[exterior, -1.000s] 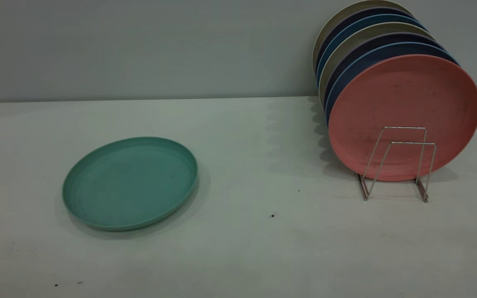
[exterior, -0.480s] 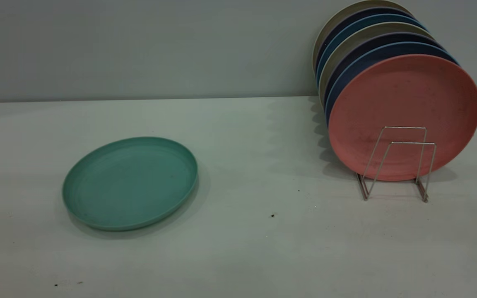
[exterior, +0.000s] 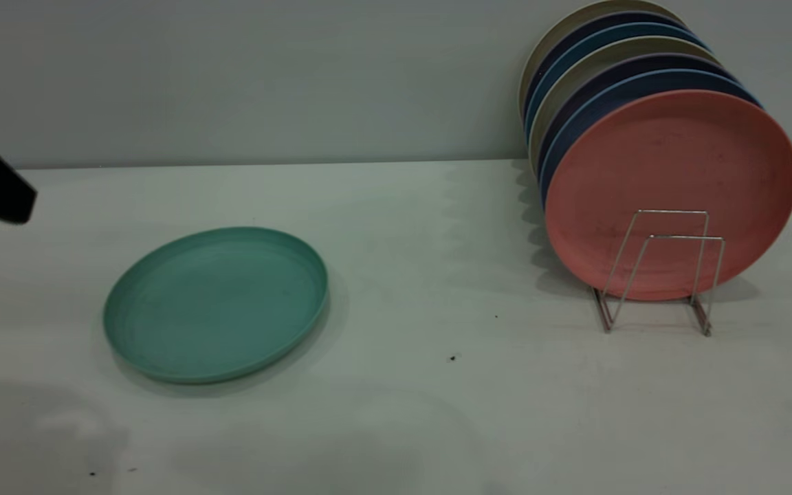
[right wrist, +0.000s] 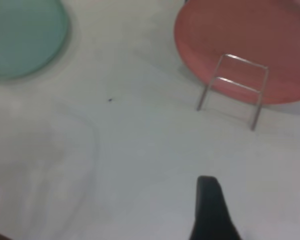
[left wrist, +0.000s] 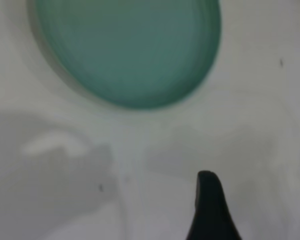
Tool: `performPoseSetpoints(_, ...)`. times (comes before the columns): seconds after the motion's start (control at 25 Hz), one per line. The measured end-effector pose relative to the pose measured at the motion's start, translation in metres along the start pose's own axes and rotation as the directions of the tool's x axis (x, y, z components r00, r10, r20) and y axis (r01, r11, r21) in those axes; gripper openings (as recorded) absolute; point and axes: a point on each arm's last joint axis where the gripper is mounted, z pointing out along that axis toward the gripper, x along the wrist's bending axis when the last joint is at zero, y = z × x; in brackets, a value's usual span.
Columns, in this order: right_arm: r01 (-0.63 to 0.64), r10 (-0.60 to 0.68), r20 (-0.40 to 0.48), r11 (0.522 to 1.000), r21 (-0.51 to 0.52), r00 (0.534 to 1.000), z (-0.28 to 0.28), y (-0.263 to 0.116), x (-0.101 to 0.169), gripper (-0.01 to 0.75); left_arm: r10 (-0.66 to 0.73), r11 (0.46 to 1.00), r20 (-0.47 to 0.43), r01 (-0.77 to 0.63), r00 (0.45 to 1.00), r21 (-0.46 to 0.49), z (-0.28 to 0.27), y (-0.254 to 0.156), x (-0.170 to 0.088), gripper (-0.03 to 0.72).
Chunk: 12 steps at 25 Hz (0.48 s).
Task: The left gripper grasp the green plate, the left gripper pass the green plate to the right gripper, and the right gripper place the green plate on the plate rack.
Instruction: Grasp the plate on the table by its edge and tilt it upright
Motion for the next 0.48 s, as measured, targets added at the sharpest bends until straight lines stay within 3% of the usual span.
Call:
performPoseSetpoints(0.16,-0.014,0.014,-0.021,1.0,0.014,1.0,0.011,0.002,-0.002,0.506,-0.109,0.993,0.014,0.109,0.994,-0.035,0.026,0.017,0.031,0.516)
performPoseSetpoints(0.48,-0.015,0.016,-0.036,1.0,0.019,0.999,0.021,0.004,-0.005,0.506,-0.24,0.97,0.05,0.237,0.97,0.06,0.1,0.01,0.072,0.516)
